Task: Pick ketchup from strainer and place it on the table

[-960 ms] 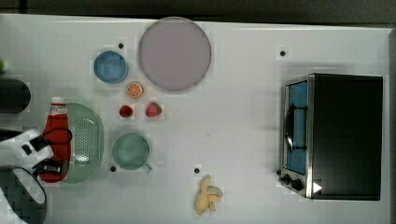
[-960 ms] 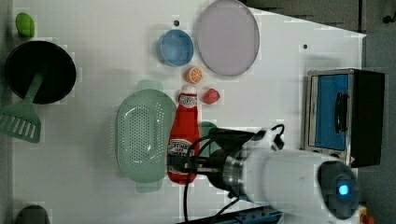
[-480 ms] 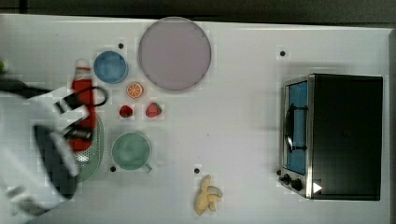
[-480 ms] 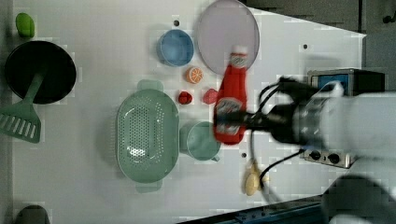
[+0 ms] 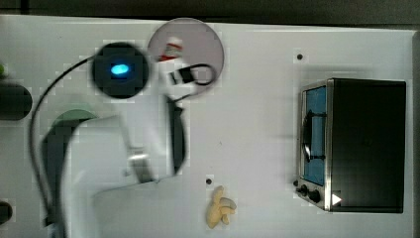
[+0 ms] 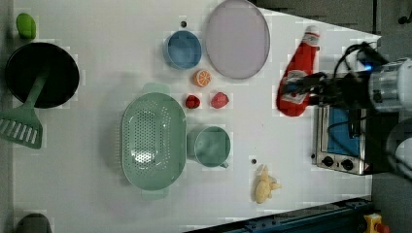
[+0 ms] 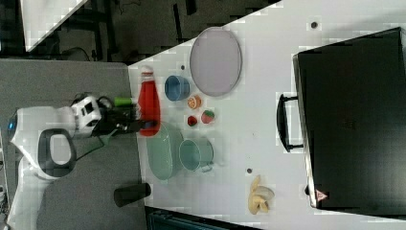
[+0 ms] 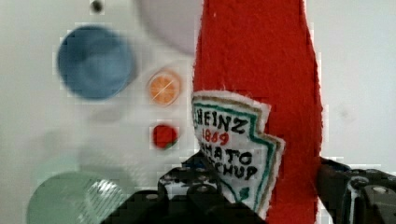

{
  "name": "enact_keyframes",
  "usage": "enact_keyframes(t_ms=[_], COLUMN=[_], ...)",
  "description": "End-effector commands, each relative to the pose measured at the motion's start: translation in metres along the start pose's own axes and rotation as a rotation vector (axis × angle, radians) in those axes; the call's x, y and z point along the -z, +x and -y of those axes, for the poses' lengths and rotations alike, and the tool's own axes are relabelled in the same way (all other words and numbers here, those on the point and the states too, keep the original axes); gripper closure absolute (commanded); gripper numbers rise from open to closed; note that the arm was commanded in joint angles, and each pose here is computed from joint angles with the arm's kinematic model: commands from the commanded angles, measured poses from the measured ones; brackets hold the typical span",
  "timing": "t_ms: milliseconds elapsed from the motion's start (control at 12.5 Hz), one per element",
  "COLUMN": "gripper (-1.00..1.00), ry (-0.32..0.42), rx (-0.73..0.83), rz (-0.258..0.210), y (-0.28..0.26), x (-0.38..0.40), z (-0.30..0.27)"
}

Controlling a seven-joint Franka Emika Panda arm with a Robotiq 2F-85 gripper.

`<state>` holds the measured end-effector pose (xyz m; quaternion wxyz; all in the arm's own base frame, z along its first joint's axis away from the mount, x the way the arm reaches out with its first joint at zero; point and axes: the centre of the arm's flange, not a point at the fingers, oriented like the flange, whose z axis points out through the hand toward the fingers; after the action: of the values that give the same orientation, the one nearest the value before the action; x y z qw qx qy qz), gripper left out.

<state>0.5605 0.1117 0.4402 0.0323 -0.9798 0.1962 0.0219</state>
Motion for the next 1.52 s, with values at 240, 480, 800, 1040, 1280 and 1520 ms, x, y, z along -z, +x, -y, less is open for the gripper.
enact_keyframes(t_ms=[240,480,800,1040,1280,1520], gripper=[-0.22,-0.22,-0.22,-0.22,-0.22,-0.72], ry=[-0.012,-0.041,-0.060,-0.071,-0.071,-0.067], rx=[0.009,-0.057,-0.080,-0.072,-0.079,-0.084], rz=[0.000,0.068,0.101,0.071,0.081,0.078], y=[0.045,0.044,0.031,0.027,0.026,0.030], x=[0.004,-0.031,-0.093,-0.137,-0.178,-0.194], z=[-0.092,-0.131,-0.152,-0.162,-0.169,-0.171])
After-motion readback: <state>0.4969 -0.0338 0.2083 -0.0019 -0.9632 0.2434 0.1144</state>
